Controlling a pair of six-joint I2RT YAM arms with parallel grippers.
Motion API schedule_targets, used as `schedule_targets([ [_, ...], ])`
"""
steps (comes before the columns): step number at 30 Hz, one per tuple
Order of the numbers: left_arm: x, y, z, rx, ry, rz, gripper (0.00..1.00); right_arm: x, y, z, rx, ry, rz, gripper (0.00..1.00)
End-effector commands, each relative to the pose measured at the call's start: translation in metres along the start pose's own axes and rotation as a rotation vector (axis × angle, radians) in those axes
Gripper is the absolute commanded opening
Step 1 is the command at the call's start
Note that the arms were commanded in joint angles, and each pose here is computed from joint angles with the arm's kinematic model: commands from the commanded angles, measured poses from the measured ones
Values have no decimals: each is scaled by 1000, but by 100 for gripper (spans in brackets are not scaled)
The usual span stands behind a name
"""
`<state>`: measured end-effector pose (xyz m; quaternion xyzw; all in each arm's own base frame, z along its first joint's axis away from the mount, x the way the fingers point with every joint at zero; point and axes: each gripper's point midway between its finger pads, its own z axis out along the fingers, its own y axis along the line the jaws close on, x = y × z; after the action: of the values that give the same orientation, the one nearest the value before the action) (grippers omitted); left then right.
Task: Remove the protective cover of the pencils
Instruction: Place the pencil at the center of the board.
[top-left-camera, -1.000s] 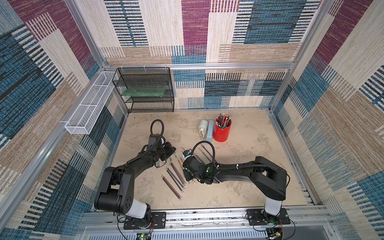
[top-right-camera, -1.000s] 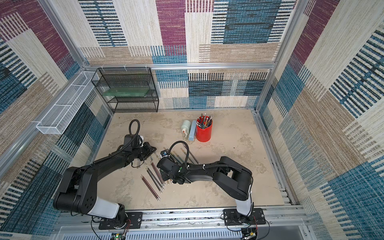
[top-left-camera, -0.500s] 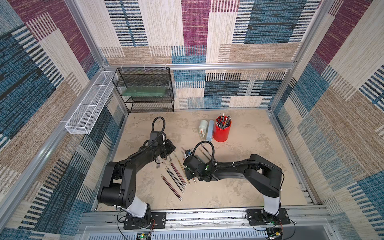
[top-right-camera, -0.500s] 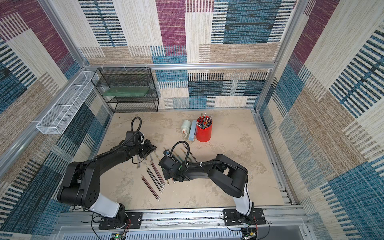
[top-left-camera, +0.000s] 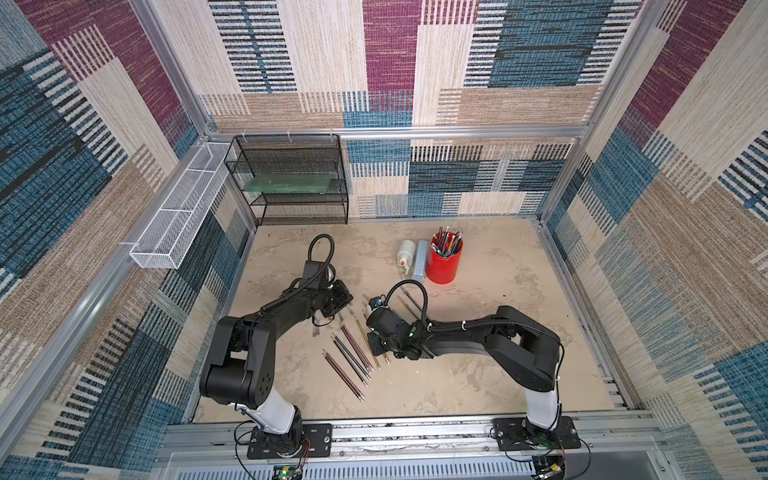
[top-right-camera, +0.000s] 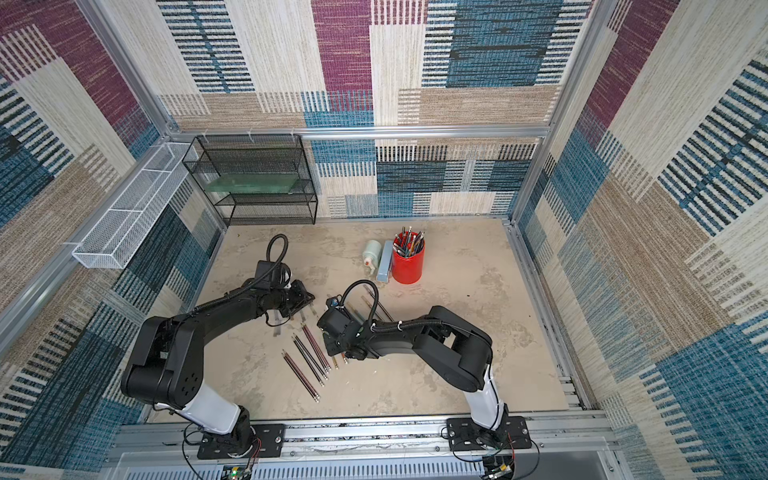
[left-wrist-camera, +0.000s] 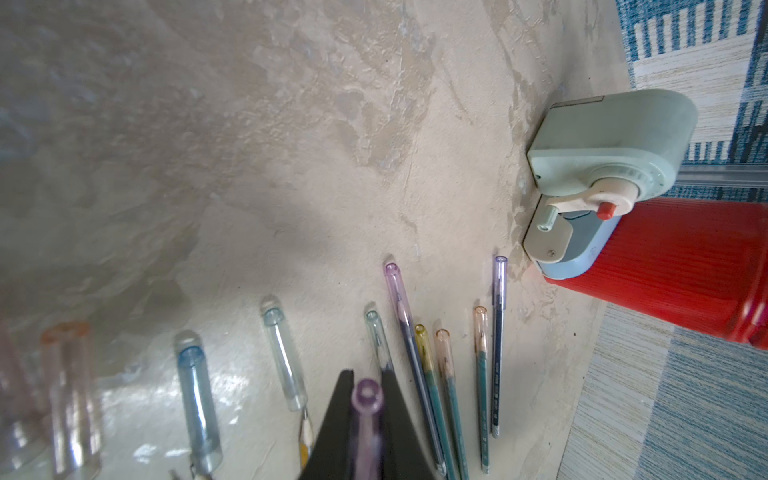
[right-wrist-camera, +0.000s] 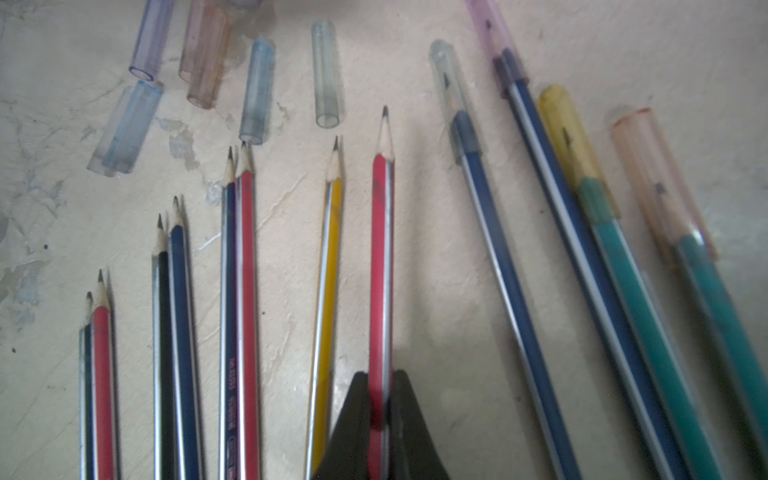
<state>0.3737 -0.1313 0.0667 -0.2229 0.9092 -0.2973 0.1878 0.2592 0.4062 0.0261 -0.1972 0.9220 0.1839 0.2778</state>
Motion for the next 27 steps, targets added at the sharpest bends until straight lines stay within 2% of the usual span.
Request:
schedule_targets([
  [1,1,-3,0,11,14,23,0,1,3,1,-13,6,4,15],
  [10,2,-2,2,8,17,22,0,0,3,-2,-12,2,4,20],
  [27,3,-2,7,11,38,19,0,-5,13,-4,-43,-1,-2,18],
])
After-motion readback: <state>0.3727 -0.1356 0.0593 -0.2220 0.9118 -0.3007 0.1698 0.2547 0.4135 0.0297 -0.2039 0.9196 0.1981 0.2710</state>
